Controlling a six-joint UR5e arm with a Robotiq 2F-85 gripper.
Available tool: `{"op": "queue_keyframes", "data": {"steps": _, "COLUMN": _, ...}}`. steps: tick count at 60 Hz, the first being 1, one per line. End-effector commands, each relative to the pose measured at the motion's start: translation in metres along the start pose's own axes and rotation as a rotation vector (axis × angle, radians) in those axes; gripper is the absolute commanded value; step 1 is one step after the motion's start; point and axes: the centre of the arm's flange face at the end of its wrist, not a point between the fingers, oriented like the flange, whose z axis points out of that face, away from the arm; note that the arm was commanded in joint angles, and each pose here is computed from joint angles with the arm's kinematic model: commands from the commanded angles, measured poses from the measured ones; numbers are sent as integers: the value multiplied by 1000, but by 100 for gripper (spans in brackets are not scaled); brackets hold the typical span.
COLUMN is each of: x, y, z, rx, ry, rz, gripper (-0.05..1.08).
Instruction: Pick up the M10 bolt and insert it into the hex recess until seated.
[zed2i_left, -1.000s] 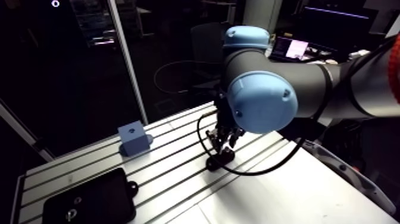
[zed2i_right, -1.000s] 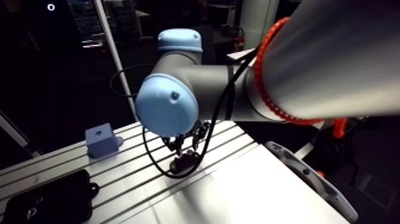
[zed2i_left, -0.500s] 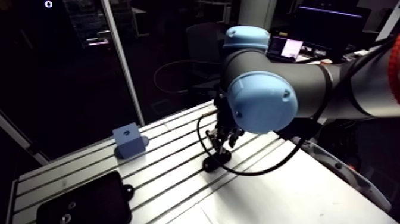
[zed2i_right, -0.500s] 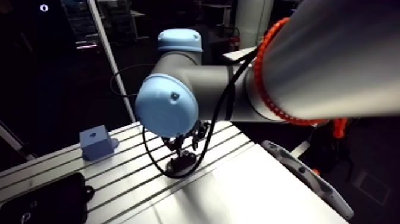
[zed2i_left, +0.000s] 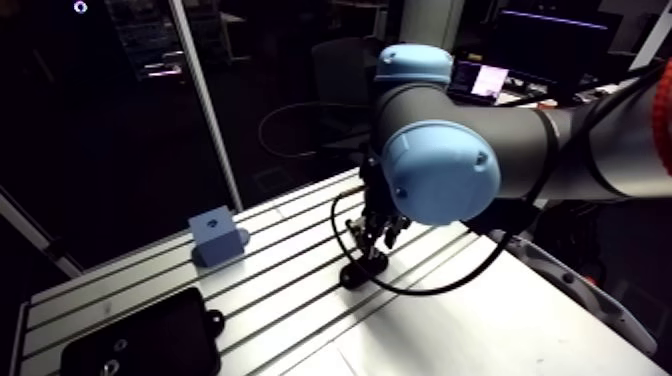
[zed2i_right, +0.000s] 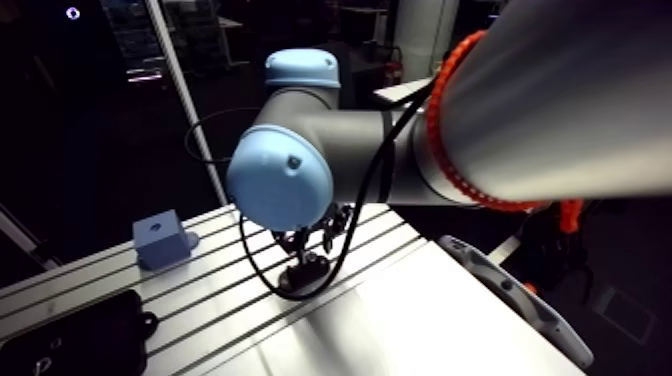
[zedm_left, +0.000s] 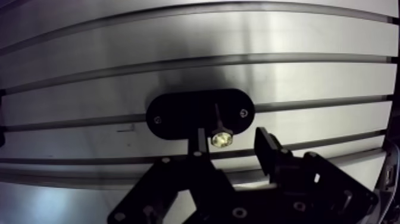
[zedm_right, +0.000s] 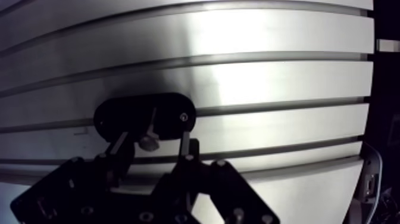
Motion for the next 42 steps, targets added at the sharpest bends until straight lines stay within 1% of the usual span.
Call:
{"op": "queue_keyframes", "data": {"steps": 1, "x": 1, "y": 0, "z": 0, "rx": -1, "ry": -1, "rz": -1, "gripper": 48}}
{"op": "queue_keyframes", "data": {"steps": 42, "x": 0, "y": -3, "z": 2, "rx": 3, "ry": -4, "rz": -1, "gripper": 48}}
